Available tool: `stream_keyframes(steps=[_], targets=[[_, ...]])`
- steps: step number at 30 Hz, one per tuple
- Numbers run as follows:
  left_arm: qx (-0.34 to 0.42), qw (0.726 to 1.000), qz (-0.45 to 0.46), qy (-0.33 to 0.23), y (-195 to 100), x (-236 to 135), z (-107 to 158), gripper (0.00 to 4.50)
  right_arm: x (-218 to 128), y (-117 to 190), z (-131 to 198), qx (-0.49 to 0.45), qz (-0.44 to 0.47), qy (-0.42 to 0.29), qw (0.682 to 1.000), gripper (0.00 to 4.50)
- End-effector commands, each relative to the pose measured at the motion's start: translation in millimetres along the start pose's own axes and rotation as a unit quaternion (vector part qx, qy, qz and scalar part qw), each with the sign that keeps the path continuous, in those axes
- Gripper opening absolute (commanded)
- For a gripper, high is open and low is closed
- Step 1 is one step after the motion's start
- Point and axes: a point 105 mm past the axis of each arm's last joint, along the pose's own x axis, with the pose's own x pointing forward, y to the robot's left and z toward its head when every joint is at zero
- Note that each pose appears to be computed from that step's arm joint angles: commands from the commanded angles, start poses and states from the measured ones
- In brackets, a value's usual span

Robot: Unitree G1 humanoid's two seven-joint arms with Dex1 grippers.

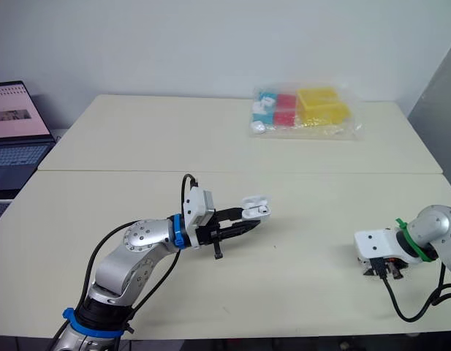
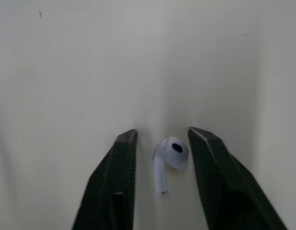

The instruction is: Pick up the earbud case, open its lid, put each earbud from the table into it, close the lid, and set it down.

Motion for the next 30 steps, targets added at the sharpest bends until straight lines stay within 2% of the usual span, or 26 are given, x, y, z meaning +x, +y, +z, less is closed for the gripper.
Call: stream_keyframes(steps=[1,2,7,10,12,19,30], targets=[[0.019,1.0,-0.009,-0.02,-5.6,1.1,13.2,0.81,-6.4,-5.9,2.4,-0.01,-0.02,0.0,1.0,3.19],[0.019,1.0,-0.009,-0.019,-5.5,1.2,13.1,0.81,-7.4,-7.1,4.1,-0.012,-0.024,-0.005,1.0,3.54],[0.016,1.0,-0.008,-0.019,-6.1,0.9,12.0,0.81,-33.1,-13.5,14.3,0.019,-0.055,-0.023,0.998,3.58],[0.013,1.0,-0.008,-0.019,-7.3,1.0,10.7,0.81,-37.6,-9.0,14.0,0.058,-0.06,-0.007,0.997,3.58],[0.011,1.0,-0.009,-0.02,-8.1,2.0,10.1,0.81,-35.8,-8.4,6.3,0.075,-0.073,0.039,0.994,3.58],[0.011,1.0,-0.009,-0.024,-9.2,4.9,10.1,0.81,-26.5,2.1,0.0,0.107,-0.047,0.088,0.989,3.58],[0.011,1.0,-0.009,-0.026,-10.0,7.0,9.3,0.81,-7.4,-8.0,-2.8,0.099,-0.04,0.1,0.989,3.58]])
